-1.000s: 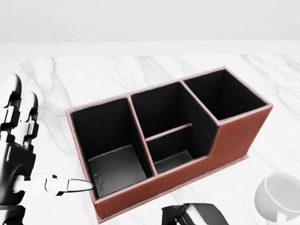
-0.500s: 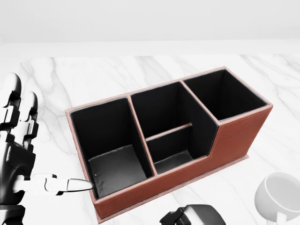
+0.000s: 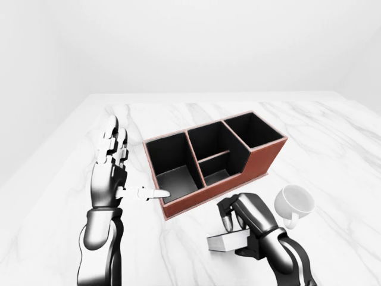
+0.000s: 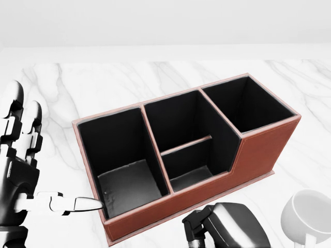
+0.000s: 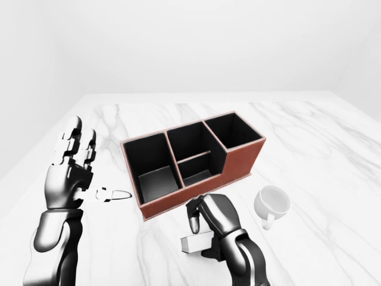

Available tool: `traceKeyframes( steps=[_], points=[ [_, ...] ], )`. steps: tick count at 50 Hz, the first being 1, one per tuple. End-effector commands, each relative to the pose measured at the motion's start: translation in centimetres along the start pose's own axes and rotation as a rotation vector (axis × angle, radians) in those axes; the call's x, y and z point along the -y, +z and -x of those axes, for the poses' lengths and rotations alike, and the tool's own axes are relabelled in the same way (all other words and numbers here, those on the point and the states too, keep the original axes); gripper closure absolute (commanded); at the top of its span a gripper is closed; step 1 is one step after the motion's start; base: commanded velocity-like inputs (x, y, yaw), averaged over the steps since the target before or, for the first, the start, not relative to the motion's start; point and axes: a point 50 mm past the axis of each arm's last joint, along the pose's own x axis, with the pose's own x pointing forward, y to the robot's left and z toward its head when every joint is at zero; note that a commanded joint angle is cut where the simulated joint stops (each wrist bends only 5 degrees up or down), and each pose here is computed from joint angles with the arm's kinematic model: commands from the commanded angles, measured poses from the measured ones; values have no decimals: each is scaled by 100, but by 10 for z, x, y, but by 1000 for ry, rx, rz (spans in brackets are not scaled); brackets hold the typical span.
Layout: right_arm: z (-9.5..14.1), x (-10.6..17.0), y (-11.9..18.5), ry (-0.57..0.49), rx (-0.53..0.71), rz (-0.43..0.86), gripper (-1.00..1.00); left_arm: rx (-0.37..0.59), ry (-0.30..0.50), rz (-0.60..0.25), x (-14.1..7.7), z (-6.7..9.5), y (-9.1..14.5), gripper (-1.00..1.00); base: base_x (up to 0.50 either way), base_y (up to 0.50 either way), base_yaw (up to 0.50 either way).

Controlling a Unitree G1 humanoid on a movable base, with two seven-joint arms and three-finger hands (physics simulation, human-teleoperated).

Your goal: Pick up the book and place it in the front compartment of the caddy.

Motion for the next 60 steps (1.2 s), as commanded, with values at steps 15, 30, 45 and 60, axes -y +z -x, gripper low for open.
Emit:
traceKeyframes(
  steps=[15,30,45,60],
  points=[
    [5,51,33,-105,80,73,100,3,2,0,-1,0,1,-100,0,0,0],
    [1,68,45,-133,122,128,100,3,3,1,-1,0,1,-100,0,0,0],
    [-9,91,59,-222,174,198,100,11,2,2,-1,0,2,-100,0,0,0],
    [-21,115,72,-317,210,273,100,5,4,3,-1,0,1,-100,0,0,0]
  ],
)
